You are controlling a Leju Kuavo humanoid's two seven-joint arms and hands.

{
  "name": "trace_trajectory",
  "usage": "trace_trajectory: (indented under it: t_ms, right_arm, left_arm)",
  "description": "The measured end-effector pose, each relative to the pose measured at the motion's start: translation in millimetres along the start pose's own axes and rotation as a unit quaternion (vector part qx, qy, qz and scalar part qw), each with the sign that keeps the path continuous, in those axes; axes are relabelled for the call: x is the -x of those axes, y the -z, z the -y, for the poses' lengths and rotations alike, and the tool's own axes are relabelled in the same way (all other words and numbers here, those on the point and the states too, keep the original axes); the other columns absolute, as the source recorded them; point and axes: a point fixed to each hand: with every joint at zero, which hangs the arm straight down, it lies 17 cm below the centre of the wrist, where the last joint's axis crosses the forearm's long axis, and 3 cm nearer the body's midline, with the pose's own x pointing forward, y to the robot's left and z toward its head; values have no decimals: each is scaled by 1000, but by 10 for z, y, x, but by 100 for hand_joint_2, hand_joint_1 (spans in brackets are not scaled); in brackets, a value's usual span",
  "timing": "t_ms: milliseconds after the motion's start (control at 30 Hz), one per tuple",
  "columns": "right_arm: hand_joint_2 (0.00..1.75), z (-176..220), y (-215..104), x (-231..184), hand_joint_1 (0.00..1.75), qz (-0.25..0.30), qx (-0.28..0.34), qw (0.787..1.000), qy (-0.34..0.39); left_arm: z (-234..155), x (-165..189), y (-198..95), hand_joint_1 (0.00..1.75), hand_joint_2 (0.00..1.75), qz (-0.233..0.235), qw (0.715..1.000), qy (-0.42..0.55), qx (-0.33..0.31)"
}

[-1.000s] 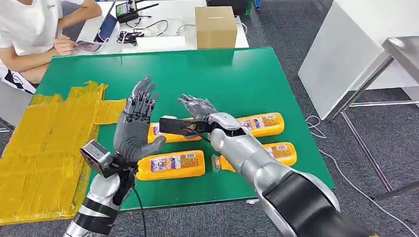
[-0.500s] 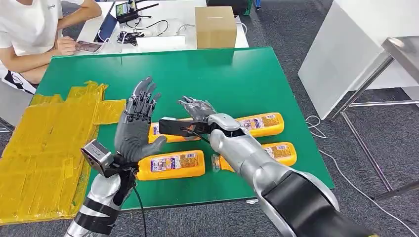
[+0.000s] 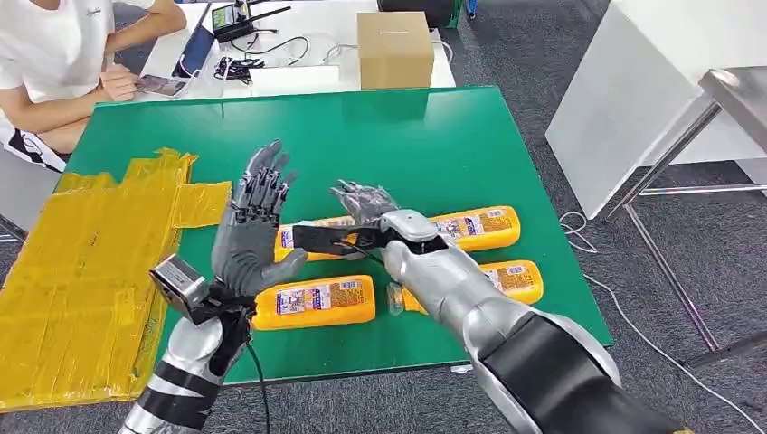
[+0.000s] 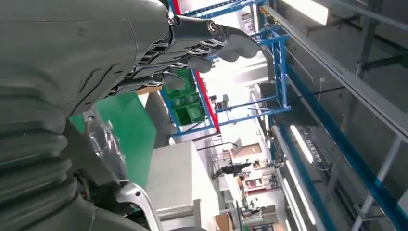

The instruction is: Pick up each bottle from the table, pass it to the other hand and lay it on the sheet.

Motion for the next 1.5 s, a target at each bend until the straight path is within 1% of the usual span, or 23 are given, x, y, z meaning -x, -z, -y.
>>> trace_trajectory:
  t_ms: [167,333,367,867,1200,1400,1433,1467,1500]
  right_arm:
    - [175,-196,-37,166,0,-22,-23,999,-7]
    - [175,-625,-131,295,0,-31,-55,998,-2]
    - [175,-660,-140,307,0,-32,-57,998,-2]
    - [175,-763,-161,300,0,-19,-62,997,-30]
    - [175,-817,-162,241,0,-4,-44,996,-80]
    - [175,-850,-168,231,0,-4,-50,995,-86]
    - [175,-859,-169,234,9,-6,-53,995,-86]
    - [175,-875,-173,238,24,-9,-58,995,-86]
    - [175,-886,-176,247,28,-13,-64,994,-85]
  left_arm:
    - [30,-1,7,0,175,1,1000,-7,2]
    - [30,17,-7,0,175,0,1000,-12,0]
    - [32,24,-10,0,175,-1,1000,-12,1]
    - [69,82,-44,0,175,-7,1000,-17,2]
    - [79,93,-54,0,175,-8,1000,-18,1]
    - [86,114,-65,0,175,-11,1000,-19,2]
    - [85,116,-66,0,175,-11,1000,-19,2]
    - [86,120,-67,0,175,-12,1000,-19,2]
    - [87,128,-71,0,175,-13,1000,-19,2]
